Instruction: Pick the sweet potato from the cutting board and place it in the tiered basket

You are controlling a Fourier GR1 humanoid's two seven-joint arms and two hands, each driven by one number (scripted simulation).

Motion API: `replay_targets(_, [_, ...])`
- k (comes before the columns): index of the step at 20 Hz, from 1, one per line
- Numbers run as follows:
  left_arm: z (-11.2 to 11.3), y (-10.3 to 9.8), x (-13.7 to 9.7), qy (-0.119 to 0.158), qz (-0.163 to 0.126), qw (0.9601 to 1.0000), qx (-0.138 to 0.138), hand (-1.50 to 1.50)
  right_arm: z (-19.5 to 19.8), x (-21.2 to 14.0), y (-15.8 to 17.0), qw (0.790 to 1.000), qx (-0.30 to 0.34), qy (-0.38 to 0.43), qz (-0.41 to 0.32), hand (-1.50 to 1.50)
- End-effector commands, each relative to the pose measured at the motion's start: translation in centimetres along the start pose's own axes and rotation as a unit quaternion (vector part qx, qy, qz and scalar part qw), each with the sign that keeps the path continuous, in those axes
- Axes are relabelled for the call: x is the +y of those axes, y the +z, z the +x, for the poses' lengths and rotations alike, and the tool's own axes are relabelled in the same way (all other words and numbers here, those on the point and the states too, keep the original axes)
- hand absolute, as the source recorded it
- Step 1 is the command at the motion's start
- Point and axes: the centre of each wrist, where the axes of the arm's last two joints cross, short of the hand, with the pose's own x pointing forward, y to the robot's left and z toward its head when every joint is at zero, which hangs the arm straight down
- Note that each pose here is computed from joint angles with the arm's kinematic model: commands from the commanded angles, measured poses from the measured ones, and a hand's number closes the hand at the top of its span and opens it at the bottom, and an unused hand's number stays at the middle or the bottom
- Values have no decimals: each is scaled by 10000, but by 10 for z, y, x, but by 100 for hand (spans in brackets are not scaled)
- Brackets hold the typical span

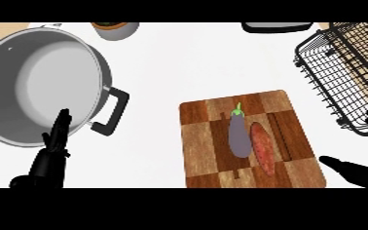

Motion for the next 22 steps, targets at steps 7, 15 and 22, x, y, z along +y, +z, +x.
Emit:
replay_targets(7, [-21,0,-16,36,-252,9959,863,0,60,-15,24,9586,838,2666,545,-150])
replay_targets(15, [-30,-17,-58,80,-658,9935,924,0,90,37,37,9462,1300,2963,64,-150])
replay_targets(22, [-37,-34,-36,69,-580,9936,964,0,79,66,37,9039,1737,3895,331,-150])
